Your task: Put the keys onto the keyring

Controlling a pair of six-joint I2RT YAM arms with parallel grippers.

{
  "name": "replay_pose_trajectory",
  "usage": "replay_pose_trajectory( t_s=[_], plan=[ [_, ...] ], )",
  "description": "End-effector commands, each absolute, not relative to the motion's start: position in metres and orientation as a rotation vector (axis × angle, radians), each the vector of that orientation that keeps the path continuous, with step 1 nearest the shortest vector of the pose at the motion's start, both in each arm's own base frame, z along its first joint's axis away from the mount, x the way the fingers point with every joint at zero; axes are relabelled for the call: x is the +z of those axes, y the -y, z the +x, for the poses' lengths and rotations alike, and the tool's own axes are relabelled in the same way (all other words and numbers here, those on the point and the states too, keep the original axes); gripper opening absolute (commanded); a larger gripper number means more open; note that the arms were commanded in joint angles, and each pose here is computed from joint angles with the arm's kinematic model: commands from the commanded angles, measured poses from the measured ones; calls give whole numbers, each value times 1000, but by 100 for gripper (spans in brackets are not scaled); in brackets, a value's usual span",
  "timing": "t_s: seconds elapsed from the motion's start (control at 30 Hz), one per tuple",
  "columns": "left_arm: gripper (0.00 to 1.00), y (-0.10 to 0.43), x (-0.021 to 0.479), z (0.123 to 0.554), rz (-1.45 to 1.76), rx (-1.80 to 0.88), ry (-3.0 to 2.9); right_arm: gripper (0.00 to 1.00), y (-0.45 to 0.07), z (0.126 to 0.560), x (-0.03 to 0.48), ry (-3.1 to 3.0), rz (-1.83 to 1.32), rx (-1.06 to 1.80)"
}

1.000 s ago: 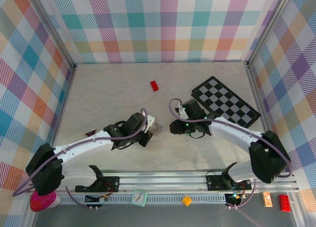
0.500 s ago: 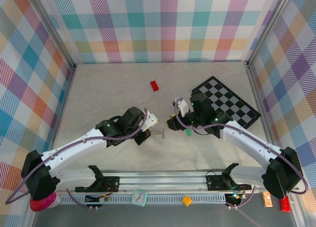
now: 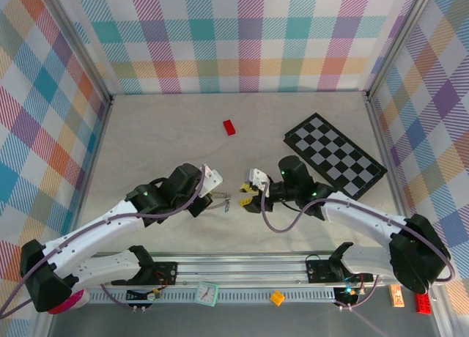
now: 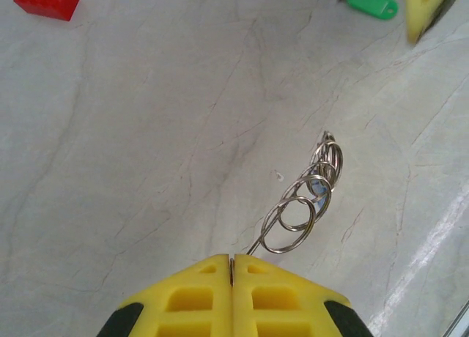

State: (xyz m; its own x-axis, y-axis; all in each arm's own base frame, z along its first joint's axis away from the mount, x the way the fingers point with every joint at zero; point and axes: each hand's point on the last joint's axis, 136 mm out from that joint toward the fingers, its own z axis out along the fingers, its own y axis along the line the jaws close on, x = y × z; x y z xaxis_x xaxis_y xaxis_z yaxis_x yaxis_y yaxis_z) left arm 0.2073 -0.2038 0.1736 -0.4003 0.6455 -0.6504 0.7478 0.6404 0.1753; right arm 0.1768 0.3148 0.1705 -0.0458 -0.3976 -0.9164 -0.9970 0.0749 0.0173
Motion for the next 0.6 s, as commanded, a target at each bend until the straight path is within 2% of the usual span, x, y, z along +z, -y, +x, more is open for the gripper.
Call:
replay_pose_trajectory(
  t_s=[0.0, 0.23, 0.43, 0.57],
  plan=[
    [0, 211, 176, 201, 1060, -269, -2129, 45, -332, 169, 177, -1414, -1506, 947],
    [0, 212, 164, 189, 1087, -329, -2150, 48, -339, 190, 168, -1428, -1475, 799],
    [0, 216, 163, 185, 1084, -378, -2147, 50, -348, 172, 158, -1415, -1566, 901],
    [0, 215, 164, 185, 1064, -383, -2148, 47, -354, 164, 150, -1426, -1599, 937]
  ],
)
